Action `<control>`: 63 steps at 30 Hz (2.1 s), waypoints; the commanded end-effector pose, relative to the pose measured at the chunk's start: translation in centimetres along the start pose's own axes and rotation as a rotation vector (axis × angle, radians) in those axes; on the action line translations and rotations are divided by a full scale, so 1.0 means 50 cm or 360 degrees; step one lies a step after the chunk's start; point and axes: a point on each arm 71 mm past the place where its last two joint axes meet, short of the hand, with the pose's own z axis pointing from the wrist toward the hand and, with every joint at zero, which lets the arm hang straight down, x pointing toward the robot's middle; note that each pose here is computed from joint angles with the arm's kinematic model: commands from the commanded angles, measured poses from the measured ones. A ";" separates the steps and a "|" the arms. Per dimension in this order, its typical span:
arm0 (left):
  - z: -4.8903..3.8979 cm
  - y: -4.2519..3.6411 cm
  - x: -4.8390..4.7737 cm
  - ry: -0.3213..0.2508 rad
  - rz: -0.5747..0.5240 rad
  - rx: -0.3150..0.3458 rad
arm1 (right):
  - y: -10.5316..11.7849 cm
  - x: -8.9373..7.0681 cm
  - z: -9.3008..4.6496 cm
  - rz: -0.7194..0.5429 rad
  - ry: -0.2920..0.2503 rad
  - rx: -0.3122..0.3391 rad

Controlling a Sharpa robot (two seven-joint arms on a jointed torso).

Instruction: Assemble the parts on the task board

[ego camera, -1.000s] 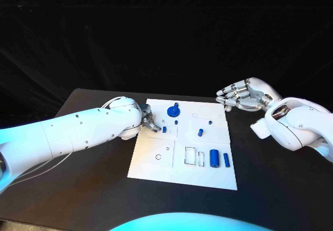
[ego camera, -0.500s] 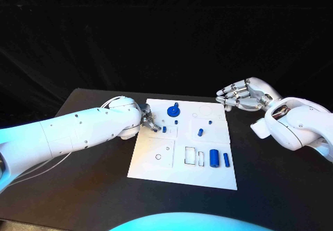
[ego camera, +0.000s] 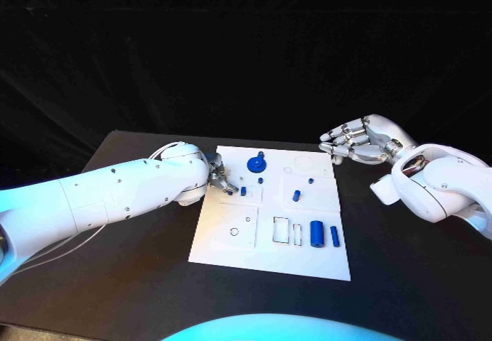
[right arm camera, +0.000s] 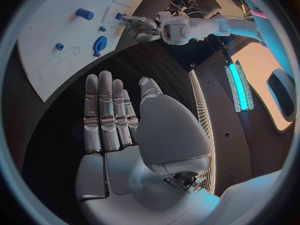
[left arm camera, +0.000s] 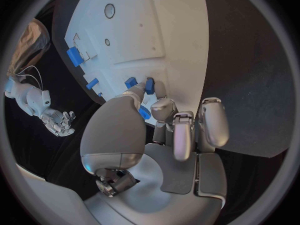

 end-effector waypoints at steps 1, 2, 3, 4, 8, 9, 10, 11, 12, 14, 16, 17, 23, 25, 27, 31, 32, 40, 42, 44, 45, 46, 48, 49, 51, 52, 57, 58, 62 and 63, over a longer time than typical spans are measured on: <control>0.000 -0.003 -0.001 -0.0005 0.0004 0.0006 | 0.001 0.003 0.000 -0.0005 0.0023 -0.0009; 0.000 -0.003 -0.001 -0.0007 0.0002 0.0006 | 0.001 0.003 0.000 -0.0005 0.0023 -0.0008; 0.000 -0.003 -0.002 -0.0011 -0.0001 0.0006 | 0.001 0.003 0.000 -0.0005 0.0023 -0.0008; 0.000 -0.003 -0.002 -0.0012 -0.0002 0.0006 | 0.001 0.003 0.000 -0.0005 0.0023 -0.0008; 0.000 -0.003 -0.003 -0.0028 -0.0016 0.0009 | 0.000 0.002 0.000 -0.0005 0.0023 -0.0008; -0.001 -0.003 -0.003 -0.0031 -0.0018 0.0010 | 0.000 0.002 0.000 -0.0005 0.0022 -0.0008; -0.001 -0.003 -0.004 -0.0033 -0.0020 0.0010 | 0.000 0.002 0.000 -0.0005 0.0022 -0.0008; -0.001 -0.003 -0.004 -0.0035 -0.0022 0.0010 | 0.000 0.002 0.000 -0.0005 0.0021 -0.0008; -0.001 -0.003 -0.004 -0.0036 -0.0024 0.0010 | 0.000 0.002 0.000 -0.0005 0.0021 -0.0008; -0.001 -0.003 -0.004 -0.0037 -0.0025 0.0011 | 0.000 0.002 0.000 -0.0005 0.0021 -0.0008; -0.001 -0.003 -0.004 -0.0038 -0.0026 0.0011 | 0.000 0.002 0.000 -0.0005 0.0021 -0.0008; -0.001 -0.003 -0.004 -0.0038 -0.0027 0.0011 | 0.000 0.002 0.000 -0.0005 0.0021 -0.0008; -0.001 -0.002 -0.005 -0.0041 -0.0029 0.0010 | 0.000 0.002 0.000 -0.0005 0.0022 -0.0007; -0.002 -0.002 -0.005 -0.0043 -0.0034 0.0012 | 0.000 0.002 0.000 -0.0005 0.0022 -0.0006; -0.004 -0.002 -0.006 -0.0048 -0.0048 0.0015 | -0.001 0.003 0.000 -0.0005 0.0023 -0.0006; -0.009 -0.001 -0.017 -0.0068 -0.0115 0.0027 | -0.002 0.003 0.000 -0.0005 0.0024 -0.0005; -0.012 -0.002 -0.024 -0.0081 -0.0156 0.0033 | -0.002 0.004 0.001 -0.0005 0.0024 -0.0005; -0.031 -0.010 -0.074 -0.0184 -0.0436 0.0140 | -0.003 0.006 0.001 -0.0003 0.0027 -0.0003; -0.035 -0.020 -0.081 -0.0209 -0.0488 0.0219 | -0.004 0.006 0.001 -0.0003 0.0027 -0.0002; -0.037 -0.034 -0.084 -0.0226 -0.0519 0.0331 | -0.004 0.006 0.002 -0.0003 0.0026 -0.0001; -0.038 -0.041 -0.085 -0.0237 -0.0523 0.0379 | -0.004 0.006 0.002 -0.0003 0.0026 -0.0001; -0.039 -0.050 -0.086 -0.0259 -0.0522 0.0441 | -0.004 0.007 0.002 -0.0003 0.0027 -0.0002; -0.041 -0.066 -0.085 -0.0316 -0.0493 0.0556 | -0.005 0.007 0.002 -0.0002 0.0027 -0.0002; -0.041 -0.074 -0.084 -0.0346 -0.0467 0.0607 | -0.005 0.008 0.002 -0.0002 0.0027 -0.0002; -0.040 -0.086 -0.081 -0.0395 -0.0402 0.0683 | -0.005 0.008 0.002 -0.0001 0.0028 -0.0002; -0.038 -0.092 -0.078 -0.0415 -0.0359 0.0720 | -0.005 0.009 0.002 -0.0001 0.0030 -0.0002; -0.030 -0.116 -0.053 -0.0431 -0.0115 0.0846 | -0.005 0.012 0.003 0.0005 0.0035 -0.0002; -0.028 -0.121 -0.049 -0.0439 -0.0071 0.0862 | -0.005 0.012 0.003 0.0006 0.0036 -0.0002; -0.023 -0.135 -0.039 -0.0467 0.0054 0.0899 | -0.005 0.014 0.003 0.0009 0.0039 -0.0003; -0.021 -0.138 -0.037 -0.0472 0.0084 0.0906 | -0.004 0.014 0.003 0.0009 0.0040 -0.0004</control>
